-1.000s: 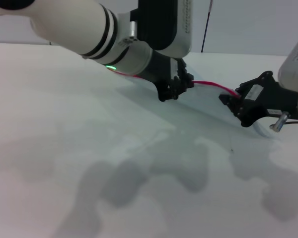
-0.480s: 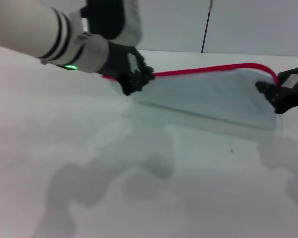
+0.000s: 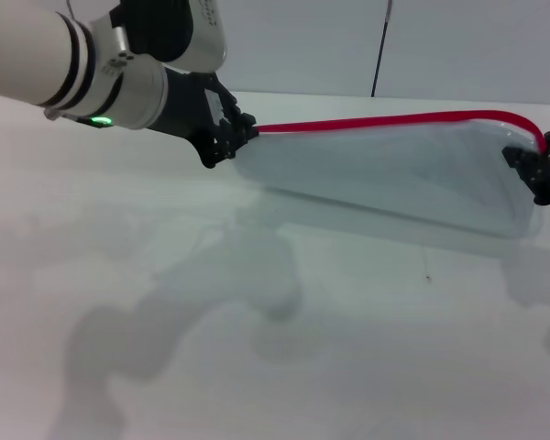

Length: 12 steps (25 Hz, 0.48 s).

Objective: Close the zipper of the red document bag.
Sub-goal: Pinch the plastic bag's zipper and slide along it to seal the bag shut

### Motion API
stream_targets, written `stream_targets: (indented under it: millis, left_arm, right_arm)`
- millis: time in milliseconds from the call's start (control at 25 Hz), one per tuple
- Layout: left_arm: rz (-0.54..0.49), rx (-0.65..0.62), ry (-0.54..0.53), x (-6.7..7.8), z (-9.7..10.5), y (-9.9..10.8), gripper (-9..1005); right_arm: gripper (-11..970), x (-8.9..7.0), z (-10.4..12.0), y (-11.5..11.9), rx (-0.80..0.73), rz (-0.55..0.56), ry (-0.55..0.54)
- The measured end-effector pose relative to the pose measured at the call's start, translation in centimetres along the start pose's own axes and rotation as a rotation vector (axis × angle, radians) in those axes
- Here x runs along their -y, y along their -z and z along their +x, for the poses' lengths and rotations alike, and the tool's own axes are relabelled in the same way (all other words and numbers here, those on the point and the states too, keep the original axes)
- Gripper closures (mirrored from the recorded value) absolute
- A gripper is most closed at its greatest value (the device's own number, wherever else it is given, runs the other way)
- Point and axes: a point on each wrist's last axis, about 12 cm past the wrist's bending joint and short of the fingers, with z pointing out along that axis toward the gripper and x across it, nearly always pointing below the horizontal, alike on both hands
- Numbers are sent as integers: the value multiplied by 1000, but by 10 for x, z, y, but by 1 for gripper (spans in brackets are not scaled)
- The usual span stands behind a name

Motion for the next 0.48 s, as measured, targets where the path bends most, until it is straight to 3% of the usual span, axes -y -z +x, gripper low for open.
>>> stream_targets:
  millis: [480]
  left_arm:
    - [-10,-5,21,-1,6,2,912]
  right_arm:
    - [882,3,2,-2,-3,8,-12]
